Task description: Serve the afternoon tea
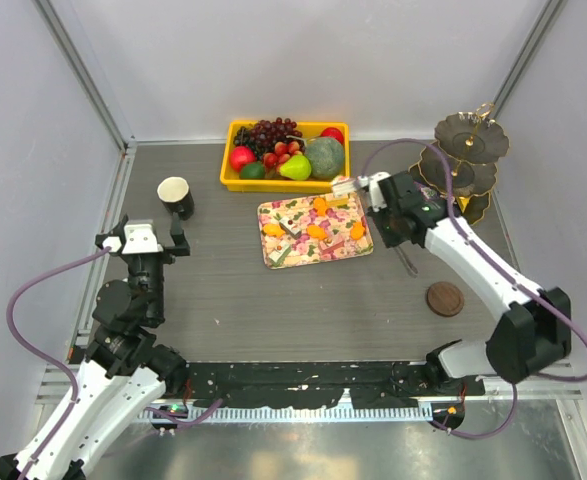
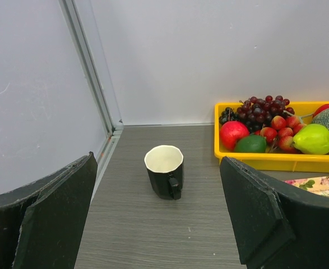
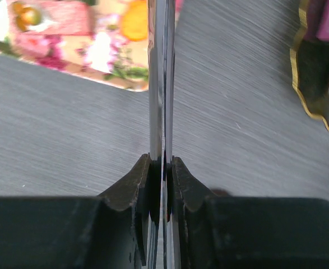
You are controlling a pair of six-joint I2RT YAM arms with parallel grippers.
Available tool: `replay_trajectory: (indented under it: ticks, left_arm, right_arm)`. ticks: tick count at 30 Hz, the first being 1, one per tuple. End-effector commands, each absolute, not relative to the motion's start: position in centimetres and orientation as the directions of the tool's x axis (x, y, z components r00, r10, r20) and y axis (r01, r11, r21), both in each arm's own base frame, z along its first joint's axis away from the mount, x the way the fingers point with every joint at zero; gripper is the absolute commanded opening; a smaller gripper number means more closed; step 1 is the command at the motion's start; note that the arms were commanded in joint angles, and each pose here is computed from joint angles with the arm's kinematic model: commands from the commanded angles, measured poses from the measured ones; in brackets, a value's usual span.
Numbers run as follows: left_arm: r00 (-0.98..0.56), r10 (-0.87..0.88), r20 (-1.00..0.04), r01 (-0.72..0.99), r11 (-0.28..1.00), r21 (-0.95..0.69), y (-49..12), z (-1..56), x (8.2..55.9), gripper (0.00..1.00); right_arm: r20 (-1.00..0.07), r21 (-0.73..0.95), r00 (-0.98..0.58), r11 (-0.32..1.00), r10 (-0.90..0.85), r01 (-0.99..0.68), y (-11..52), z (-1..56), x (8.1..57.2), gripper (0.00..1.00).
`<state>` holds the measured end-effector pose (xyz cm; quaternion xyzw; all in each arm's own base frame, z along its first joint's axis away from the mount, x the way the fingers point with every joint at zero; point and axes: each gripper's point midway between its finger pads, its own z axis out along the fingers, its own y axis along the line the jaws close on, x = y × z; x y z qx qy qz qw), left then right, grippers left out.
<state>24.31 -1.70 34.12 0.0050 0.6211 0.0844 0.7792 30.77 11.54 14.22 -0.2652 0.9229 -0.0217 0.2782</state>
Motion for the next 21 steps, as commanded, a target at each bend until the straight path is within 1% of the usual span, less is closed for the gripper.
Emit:
replay_trajectory:
  ticks: [1,6,10,14,19,21]
  left_arm:
    - [0.263,0.104,-0.959,-0.128,0.989,0.072,-1.4,35.9,23.8,0.99]
    - [0.266,0.100,-0.959,-0.127,0.989,0.068,-1.4,35.9,23.7,0.99]
    - [0.262,0.103,-0.960,-0.130,0.989,0.071,-1.4,35.8,23.8,0.99]
    - [0.264,0.102,-0.959,-0.132,0.989,0.069,-1.4,35.8,23.8,0.99]
    - [0.267,0.101,-0.958,-0.136,0.989,0.067,-1.3,35.8,23.8,0.99]
    - [0.273,0.096,-0.957,-0.134,0.989,0.061,-1.3,35.9,23.7,0.99]
  right_arm:
    - [-0.676,-0.143,-0.693,0.967,-0.250,-0.209,7.6,17.8,32.4,0.05]
    - [-0.703,-0.060,-0.705,0.996,-0.093,-0.071,4.6,17.8,32.6,0.05]
    - [-0.688,-0.001,-0.726,1.000,-0.011,-0.013,3.6,16.6,32.4,0.05]
    - [-0.664,0.057,-0.745,0.998,0.062,0.031,2.9,15.3,32.2,0.05]
    - [-0.632,0.090,-0.768,0.994,0.104,0.060,2.8,13.8,31.9,0.05]
    - [-0.618,0.134,-0.776,0.989,0.128,0.057,3.3,13.2,31.7,0.05]
